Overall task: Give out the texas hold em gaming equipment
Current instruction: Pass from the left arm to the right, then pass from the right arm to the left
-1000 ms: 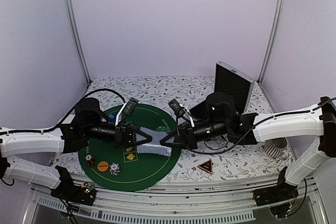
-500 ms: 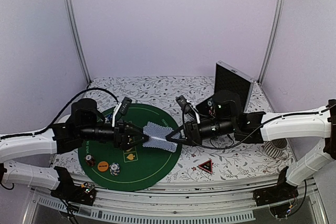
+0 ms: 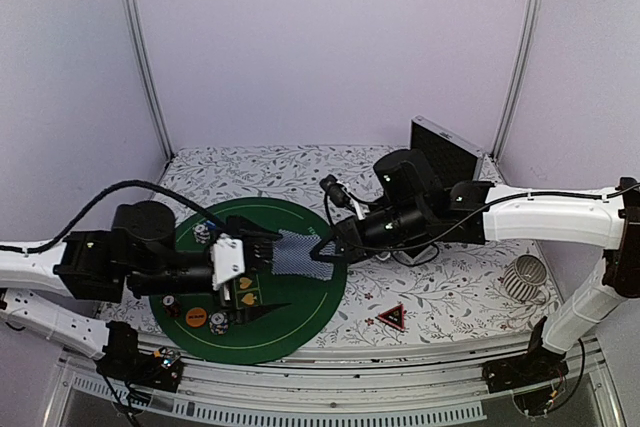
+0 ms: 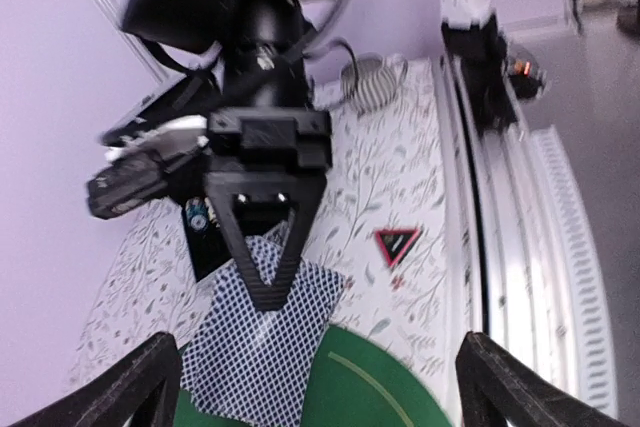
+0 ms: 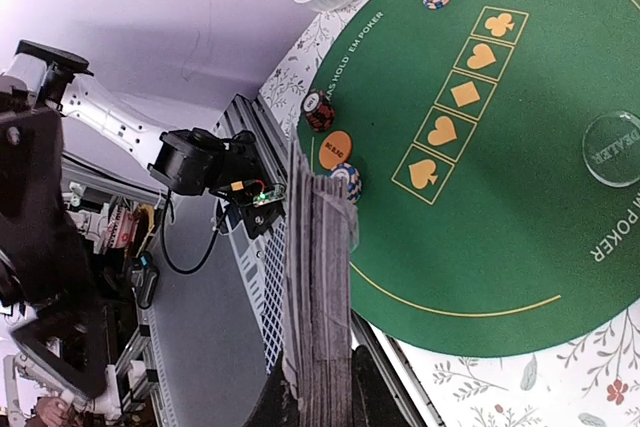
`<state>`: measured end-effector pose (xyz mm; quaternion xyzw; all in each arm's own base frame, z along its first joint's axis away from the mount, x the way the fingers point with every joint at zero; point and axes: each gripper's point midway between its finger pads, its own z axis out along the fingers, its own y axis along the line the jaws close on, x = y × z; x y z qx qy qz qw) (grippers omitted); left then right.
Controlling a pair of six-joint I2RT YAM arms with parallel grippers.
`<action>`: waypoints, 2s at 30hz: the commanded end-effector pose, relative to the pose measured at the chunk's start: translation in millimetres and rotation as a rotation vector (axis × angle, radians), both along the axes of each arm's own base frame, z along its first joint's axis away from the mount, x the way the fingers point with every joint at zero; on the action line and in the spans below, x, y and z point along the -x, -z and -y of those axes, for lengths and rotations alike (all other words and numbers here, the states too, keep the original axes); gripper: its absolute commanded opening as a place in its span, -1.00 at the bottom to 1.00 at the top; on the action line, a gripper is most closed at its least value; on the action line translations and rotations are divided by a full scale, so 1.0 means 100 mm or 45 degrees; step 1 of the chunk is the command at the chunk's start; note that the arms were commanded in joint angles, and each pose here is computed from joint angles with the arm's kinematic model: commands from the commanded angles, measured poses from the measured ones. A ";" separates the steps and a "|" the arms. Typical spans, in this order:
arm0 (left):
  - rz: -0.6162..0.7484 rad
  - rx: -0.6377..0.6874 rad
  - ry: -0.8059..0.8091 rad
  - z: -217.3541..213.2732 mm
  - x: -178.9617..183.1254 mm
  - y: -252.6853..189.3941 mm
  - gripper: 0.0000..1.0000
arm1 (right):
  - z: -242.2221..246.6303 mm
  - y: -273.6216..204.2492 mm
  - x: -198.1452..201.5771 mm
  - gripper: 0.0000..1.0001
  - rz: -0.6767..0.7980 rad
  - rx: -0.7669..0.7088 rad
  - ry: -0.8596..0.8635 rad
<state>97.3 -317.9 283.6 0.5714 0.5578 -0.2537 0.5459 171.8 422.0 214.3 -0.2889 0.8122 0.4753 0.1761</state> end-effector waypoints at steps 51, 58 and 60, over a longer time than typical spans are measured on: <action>0.164 -0.526 -0.165 -0.11 -0.62 0.62 0.41 | -0.69 -0.38 0.29 -0.95 0.048 -0.122 -0.378; 0.131 -0.527 -0.224 -0.11 -0.68 0.62 -0.02 | -0.68 -0.32 0.25 -0.88 0.076 -0.098 -0.359; 0.123 -0.518 -0.215 -0.11 -0.67 0.62 -0.02 | -0.68 -0.31 0.20 -0.65 0.091 -0.086 -0.326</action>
